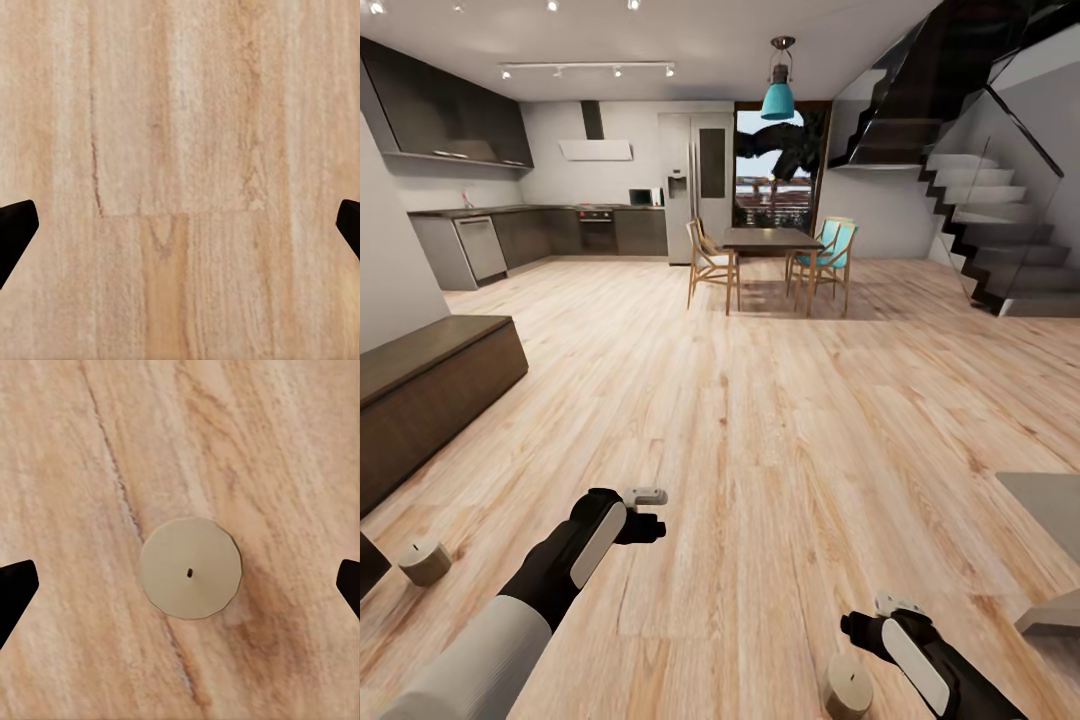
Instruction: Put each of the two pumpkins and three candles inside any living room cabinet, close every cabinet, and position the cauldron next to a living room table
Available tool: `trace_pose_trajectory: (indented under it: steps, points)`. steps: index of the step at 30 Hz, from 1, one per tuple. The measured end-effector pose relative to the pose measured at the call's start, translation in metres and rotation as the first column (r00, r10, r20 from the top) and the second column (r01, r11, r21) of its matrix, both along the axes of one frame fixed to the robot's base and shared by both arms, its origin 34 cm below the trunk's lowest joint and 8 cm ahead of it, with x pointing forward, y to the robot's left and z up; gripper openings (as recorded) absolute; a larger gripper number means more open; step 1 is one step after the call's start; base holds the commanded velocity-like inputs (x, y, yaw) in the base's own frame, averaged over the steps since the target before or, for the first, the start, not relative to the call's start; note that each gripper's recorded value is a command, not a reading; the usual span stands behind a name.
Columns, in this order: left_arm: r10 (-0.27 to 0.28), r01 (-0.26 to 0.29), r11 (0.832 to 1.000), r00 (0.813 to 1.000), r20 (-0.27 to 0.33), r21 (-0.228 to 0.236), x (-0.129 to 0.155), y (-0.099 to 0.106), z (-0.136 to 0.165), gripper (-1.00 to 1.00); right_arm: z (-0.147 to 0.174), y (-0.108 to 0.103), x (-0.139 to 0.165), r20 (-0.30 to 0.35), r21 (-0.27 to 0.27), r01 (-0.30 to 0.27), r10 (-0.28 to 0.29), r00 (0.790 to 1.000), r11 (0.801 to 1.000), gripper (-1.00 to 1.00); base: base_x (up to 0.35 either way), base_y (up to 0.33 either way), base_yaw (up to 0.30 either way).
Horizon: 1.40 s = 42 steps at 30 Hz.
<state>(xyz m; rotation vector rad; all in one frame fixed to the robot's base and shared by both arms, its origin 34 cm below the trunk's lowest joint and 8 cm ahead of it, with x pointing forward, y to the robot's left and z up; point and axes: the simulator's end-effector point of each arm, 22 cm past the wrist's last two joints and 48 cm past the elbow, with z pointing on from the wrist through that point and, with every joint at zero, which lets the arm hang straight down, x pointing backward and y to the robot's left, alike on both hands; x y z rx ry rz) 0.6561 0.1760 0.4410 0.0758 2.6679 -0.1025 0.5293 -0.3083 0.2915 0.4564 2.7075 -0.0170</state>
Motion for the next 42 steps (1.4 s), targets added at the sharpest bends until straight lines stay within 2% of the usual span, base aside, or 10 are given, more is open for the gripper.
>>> trace_pose_trajectory:
  steps: [7,22,25,30,33,40,42]
  points:
    - [0.0,0.0,1.0,1.0,0.002,-0.001,-0.004,0.0,-0.015,1.0,-0.016,0.002,-0.004,0.0,-0.002,-0.005,0.005,1.0,1.0,1.0,0.0,0.0,0.0]
    - [-0.001,0.001,1.0,0.999,-0.044,-0.005,-0.008,-0.001,-0.048,1.0,-0.044,0.003,-0.019,-0.059,-0.003,-0.011,0.011,0.998,1.0,1.0,0.0,0.0,0.0]
    - [-0.009,0.009,1.0,1.0,-0.03,-0.012,-0.004,-0.004,-0.045,1.0,-0.05,0.003,-0.022,-0.072,-0.003,-0.012,0.011,0.997,1.0,1.0,0.0,0.0,0.0]
    - [-0.025,0.027,0.999,0.999,0.04,-0.034,0.012,-0.013,-0.022,1.0,-0.059,0.003,-0.027,-0.092,-0.003,-0.012,0.011,0.996,1.0,1.0,0.0,0.0,0.0]
    - [-0.046,0.052,0.997,0.994,0.103,-0.056,0.024,-0.023,0.004,1.0,-0.064,0.004,-0.03,-0.102,-0.002,-0.013,0.013,0.995,1.0,1.0,0.0,0.0,0.0]
    - [-0.059,0.074,0.993,0.985,0.161,-0.088,0.032,-0.033,0.024,1.0,-0.075,0.005,-0.037,-0.126,0.0,-0.016,0.016,0.992,1.0,1.0,0.0,0.0,0.0]
    - [-0.063,0.083,0.992,0.979,0.192,-0.097,0.036,-0.037,0.037,1.0,-0.075,0.005,-0.036,-0.125,0.0,-0.017,0.016,0.992,1.0,1.0,0.0,0.0,0.0]
